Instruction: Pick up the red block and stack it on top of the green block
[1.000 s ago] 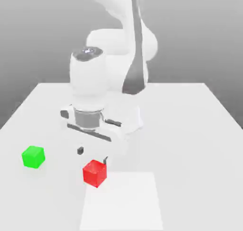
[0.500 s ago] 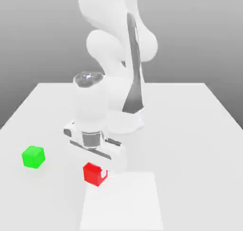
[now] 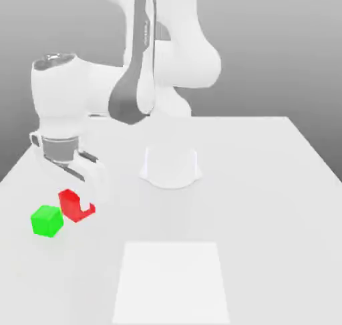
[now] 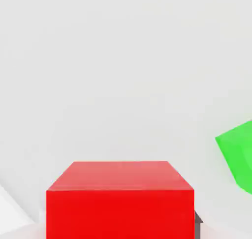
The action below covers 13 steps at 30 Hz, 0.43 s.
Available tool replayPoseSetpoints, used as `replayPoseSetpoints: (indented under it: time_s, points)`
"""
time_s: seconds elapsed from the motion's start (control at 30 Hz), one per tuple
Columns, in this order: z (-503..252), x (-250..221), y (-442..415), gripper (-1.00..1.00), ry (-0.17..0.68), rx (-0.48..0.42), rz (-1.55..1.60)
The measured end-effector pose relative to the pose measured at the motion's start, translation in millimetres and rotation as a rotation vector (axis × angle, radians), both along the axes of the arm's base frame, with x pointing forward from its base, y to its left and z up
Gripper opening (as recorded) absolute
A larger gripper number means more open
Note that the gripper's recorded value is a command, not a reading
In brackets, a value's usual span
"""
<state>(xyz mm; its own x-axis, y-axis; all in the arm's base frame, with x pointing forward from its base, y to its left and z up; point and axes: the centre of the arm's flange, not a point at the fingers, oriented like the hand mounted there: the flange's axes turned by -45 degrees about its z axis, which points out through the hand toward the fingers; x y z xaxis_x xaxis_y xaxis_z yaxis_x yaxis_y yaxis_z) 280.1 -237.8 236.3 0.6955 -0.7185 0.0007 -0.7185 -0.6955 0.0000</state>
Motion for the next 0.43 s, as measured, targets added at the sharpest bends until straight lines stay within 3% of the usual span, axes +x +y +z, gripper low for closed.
replayPoseSetpoints:
  time_s: [0.13,0.3,0.33,0.43]
  points:
    - [4,-35,-47,-1.00,0.000,0.001,-0.084]
    - [-40,-39,-53,-1.00,-0.001,0.002,-0.093]
    - [-50,-40,-53,1.00,0.000,0.001,-0.094]
    - [-50,-40,-53,1.00,0.000,0.001,-0.094]
